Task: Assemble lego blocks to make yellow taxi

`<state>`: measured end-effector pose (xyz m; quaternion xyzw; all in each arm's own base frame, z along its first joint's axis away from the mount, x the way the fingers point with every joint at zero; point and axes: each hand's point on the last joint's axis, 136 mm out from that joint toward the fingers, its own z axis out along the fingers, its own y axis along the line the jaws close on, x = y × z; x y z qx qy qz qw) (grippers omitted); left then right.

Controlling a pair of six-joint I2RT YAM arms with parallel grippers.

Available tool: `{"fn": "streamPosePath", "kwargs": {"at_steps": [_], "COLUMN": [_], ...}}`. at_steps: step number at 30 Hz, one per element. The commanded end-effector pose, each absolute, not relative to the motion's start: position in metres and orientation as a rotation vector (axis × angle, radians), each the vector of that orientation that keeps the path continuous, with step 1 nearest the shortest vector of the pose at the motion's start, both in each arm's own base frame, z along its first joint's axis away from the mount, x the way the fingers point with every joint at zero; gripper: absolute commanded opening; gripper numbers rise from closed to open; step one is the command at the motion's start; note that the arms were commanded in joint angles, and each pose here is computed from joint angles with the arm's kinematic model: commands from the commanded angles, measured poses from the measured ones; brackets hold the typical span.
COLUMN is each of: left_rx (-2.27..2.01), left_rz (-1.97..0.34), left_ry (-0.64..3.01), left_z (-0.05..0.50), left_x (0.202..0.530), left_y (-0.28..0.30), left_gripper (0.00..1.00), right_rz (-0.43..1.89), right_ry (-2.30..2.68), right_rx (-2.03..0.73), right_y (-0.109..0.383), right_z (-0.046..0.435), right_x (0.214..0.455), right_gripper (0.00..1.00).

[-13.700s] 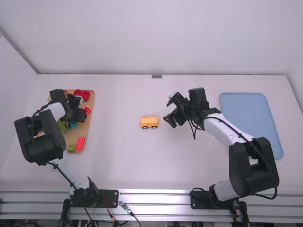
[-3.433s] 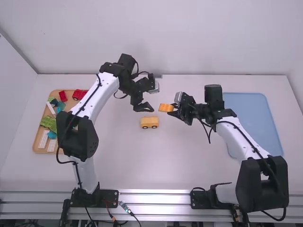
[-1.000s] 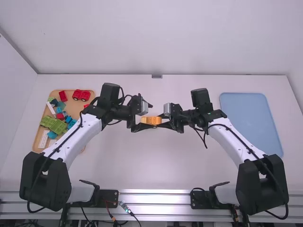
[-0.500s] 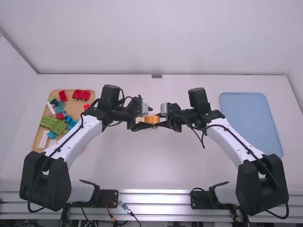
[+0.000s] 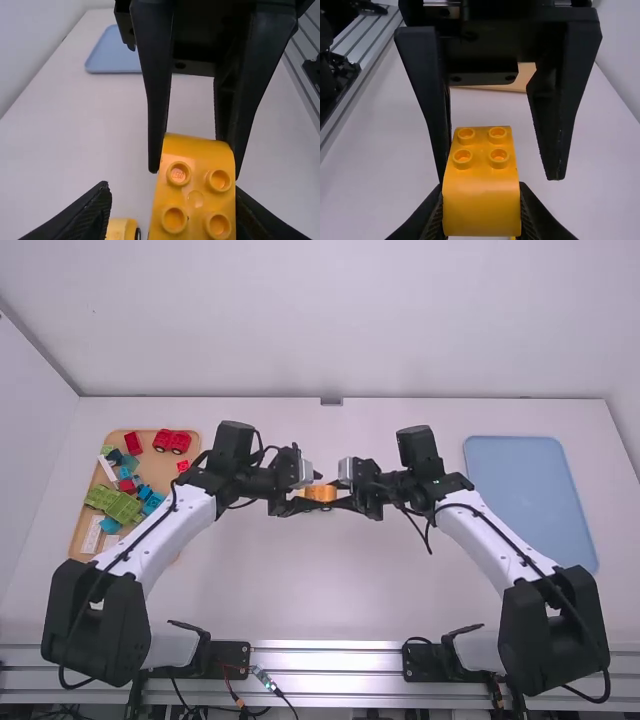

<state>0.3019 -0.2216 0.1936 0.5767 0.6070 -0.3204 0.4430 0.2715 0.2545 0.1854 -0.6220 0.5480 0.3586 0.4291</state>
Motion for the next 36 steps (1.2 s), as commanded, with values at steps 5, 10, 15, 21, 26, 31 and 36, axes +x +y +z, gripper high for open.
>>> {"fn": "streamPosePath", "kwargs": {"at_steps": [5,10,15,21,26,31,36], "left_rx": [1.440,1.440,1.441,1.441,1.441,1.441,1.443], "left_rz": [-0.815,-0.812,-0.816,-0.819,-0.816,-0.818,-0.819], "left_ry": [1.488,1.484,1.484,1.485,1.481,1.483,1.483], "left_z": [0.1955,0.1970,0.1974,0.1984,0.2004,0.2002,0.2001], "left_x": [0.2964,0.2960,0.2950,0.2933,0.2926,0.2920,0.2914], "left_y": [-0.2247,-0.2246,-0.2247,-0.2244,-0.2241,-0.2241,-0.2239], "left_gripper": [0.56,0.56,0.55,0.54,0.52,0.44,0.41], "right_rz": [0.892,0.885,0.877,0.878,0.876,0.868,0.871], "right_ry": [1.378,1.383,1.398,1.416,1.420,1.415,1.417], "right_rx": [-1.549,-1.549,-1.545,-1.542,-1.542,-1.565,-1.565], "right_y": [0.2544,0.2541,0.2535,0.2528,0.2525,0.2511,0.2510], "right_z": [0.1877,0.1868,0.1855,0.1840,0.1834,0.1798,0.1797], "right_x": [0.2689,0.2698,0.2712,0.2713,0.2715,0.2685,0.2680], "right_gripper": [0.15,0.14,0.14,0.14,0.15,0.15,0.15]}}
